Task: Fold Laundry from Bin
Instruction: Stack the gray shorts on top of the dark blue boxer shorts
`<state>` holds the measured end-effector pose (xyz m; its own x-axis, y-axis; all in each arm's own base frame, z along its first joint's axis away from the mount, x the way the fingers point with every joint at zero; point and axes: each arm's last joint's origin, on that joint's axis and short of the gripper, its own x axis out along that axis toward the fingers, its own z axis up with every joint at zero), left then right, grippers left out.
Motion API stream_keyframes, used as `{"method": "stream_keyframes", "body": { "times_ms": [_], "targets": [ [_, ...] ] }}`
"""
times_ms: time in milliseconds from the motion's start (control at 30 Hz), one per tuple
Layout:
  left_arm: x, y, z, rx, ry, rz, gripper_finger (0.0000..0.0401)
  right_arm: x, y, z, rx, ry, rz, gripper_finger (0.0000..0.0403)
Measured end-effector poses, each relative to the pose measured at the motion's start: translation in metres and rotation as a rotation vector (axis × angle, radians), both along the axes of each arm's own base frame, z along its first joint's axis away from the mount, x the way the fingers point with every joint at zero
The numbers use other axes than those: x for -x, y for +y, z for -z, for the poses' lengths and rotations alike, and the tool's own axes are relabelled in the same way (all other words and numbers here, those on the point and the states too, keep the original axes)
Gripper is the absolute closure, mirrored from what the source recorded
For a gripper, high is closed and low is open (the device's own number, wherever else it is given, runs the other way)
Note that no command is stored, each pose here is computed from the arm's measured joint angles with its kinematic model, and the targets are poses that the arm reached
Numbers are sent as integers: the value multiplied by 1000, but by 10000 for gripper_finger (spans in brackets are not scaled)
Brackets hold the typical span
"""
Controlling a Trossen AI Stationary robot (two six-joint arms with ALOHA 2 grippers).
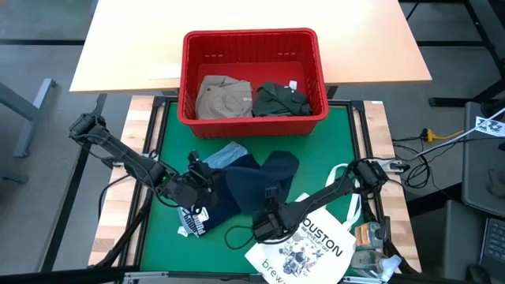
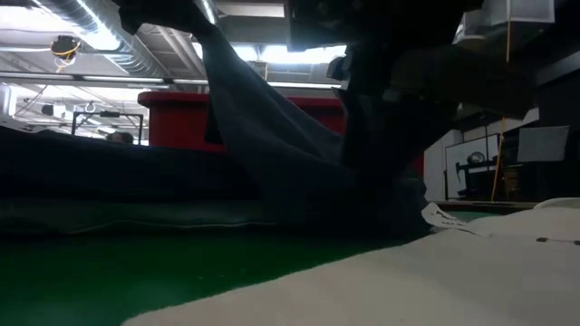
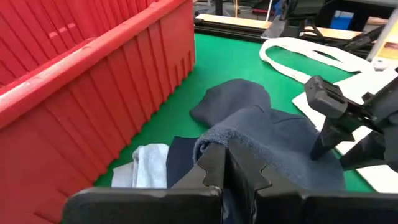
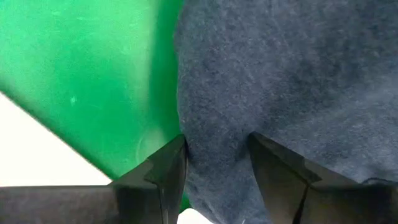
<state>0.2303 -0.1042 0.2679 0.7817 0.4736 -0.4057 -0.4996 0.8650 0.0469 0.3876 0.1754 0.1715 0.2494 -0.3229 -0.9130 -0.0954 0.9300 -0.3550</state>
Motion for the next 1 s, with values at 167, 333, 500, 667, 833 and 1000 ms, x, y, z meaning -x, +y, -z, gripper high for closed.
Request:
{"method": "stream_keyframes", "body": {
  "times_ms": [167,333,500,667,833,1000],
  "targets": [
    [-1,2,0,-6,3,-4,401,0,0,0,-1,2,1,248],
    [-1,1,0,-8,5,-1,401,2,-1,0,4,19,0,346],
    [-1,0,1,22,18,35,401,11,-4,-12,-1,79,-2,383],
    [-2,-2,-3,87,-5,91,401,29,-9,-52,-40,81,-12,383],
    [-3,-5,-10,179,-31,183,401,55,-17,-98,-124,77,-26,394],
    [-5,-15,-8,308,0,347,401,73,-20,-127,-316,90,-60,387]
  ]
}}
